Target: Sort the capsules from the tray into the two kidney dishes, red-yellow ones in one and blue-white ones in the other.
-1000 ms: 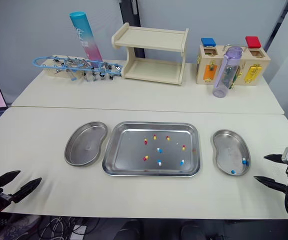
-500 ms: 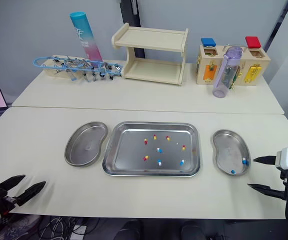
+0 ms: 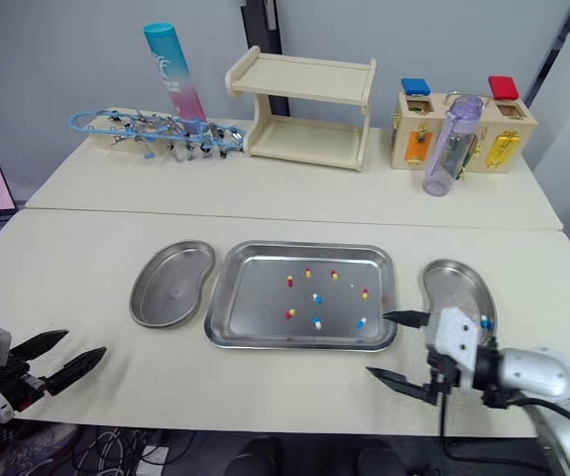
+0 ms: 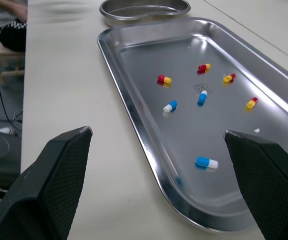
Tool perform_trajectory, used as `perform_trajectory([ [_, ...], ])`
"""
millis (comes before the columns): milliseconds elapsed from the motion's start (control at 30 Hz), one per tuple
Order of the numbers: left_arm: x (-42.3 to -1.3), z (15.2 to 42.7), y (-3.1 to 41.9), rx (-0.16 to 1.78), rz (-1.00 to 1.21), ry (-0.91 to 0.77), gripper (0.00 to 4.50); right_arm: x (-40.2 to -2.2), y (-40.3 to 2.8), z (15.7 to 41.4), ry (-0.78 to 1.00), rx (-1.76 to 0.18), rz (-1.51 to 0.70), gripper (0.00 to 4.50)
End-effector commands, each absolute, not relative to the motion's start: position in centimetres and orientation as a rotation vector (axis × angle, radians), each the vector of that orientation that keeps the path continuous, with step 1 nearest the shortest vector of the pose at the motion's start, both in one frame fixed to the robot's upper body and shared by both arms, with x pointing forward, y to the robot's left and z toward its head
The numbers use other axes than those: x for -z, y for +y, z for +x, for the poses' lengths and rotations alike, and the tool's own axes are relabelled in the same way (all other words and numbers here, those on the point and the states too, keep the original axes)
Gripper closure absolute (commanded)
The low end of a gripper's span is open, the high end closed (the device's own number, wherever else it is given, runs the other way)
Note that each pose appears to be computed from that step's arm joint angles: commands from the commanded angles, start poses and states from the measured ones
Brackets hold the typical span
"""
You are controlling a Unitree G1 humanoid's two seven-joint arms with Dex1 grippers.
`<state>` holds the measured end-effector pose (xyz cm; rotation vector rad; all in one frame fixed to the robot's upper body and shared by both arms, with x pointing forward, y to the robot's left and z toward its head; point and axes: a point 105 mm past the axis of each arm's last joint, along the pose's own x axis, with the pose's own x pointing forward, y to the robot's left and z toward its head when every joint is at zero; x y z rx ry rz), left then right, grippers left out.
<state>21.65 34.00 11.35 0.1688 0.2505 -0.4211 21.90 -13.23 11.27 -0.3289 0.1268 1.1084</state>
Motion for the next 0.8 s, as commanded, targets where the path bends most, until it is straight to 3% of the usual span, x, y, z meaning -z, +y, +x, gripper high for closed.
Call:
perform_trajectory([
  [33, -14.3, 22.9, 29.0, 0.621, 0.236, 0.194, 0.00, -11.5, -12.7, 21.6, 0.100, -1.080, -0.333, 0.04],
  [167, -13.6, 23.7, 24.3, 0.807, 0.293, 0.281, 0.00, -11.2, -12.2, 21.5, 0.114, -1.051, -0.313, 0.04],
  [300, -13.3, 25.4, 20.6, 0.879, 0.256, 0.249, 0.00, -11.3, -11.7, 22.0, 0.109, -1.018, -0.279, 0.04],
  [433, -13.2, 27.2, 17.3, 0.934, 0.236, 0.208, 0.91, -11.1, -11.4, 21.8, 0.112, -1.020, -0.277, 0.00],
  [533, -12.9, 28.1, 15.4, 0.956, 0.240, 0.207, 1.94, -11.2, -11.3, 21.7, 0.110, -1.016, -0.264, 0.00],
  [800, -10.8, 30.1, 11.9, 0.963, 0.315, 0.288, 1.94, -10.8, -11.3, 21.8, 0.114, -1.000, -0.257, 0.00],
])
